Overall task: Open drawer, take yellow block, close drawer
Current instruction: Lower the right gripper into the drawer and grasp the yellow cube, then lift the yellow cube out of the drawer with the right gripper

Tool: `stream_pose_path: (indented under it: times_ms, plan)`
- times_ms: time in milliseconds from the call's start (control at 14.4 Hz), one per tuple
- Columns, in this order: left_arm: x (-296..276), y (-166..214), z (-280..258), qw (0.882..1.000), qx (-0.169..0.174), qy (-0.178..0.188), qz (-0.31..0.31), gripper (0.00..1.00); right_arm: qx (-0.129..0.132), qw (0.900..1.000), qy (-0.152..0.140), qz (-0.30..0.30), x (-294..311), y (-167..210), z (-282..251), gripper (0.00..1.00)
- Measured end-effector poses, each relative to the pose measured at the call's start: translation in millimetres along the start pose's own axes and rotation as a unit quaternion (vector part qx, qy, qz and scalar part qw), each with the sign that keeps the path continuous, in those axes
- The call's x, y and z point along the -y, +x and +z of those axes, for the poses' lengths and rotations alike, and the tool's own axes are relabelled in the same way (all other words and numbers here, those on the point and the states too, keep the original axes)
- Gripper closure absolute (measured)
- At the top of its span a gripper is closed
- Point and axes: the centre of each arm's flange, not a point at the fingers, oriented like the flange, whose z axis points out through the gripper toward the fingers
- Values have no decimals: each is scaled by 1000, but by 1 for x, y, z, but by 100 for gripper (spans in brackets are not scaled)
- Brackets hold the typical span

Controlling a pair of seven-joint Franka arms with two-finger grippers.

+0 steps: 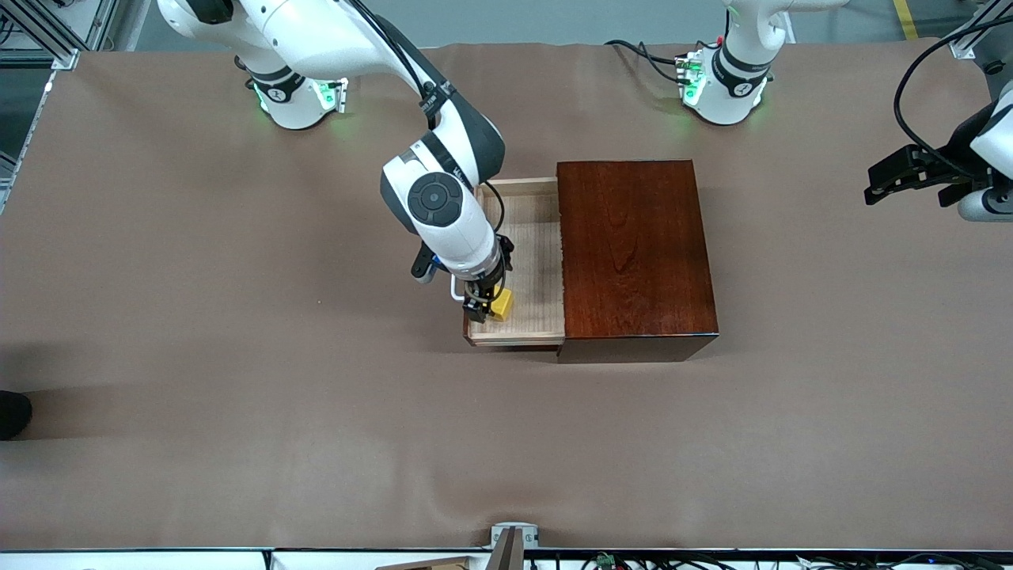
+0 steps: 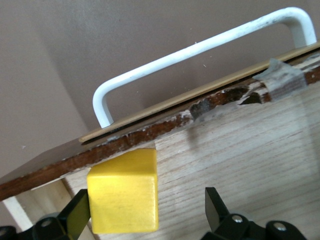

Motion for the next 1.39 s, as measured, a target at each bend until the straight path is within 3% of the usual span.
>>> stream_pose_path:
  times_ms: [348,418,487,557,766,1114,1392]
  plan:
    - [-7,7,5,1000,-10,-2,6,0,4,1000,2,-6,-8,-5,8,0]
    - [-10,8,7,1000,-8,-2,9,0,7,1000,4,-9,-11,-8,9,8]
    - [-12,10,10,1000,-7,-2,11,0,10,1000,5,-11,-14,-10,9,8]
    - [-13,11,11,1000,-6,-2,11,0,12,1000,7,-12,-15,-12,8,12]
    - [-15,13,13,1000,-8,-2,13,0,20,1000,13,-13,-10,-15,-1,44]
    - [-25,14,13,1000,-8,-2,22,0,32,999,19,-16,-10,-21,-24,44]
    - [-24,14,14,1000,-9,-2,21,0,20,1000,6,-21,-15,-27,-52,44]
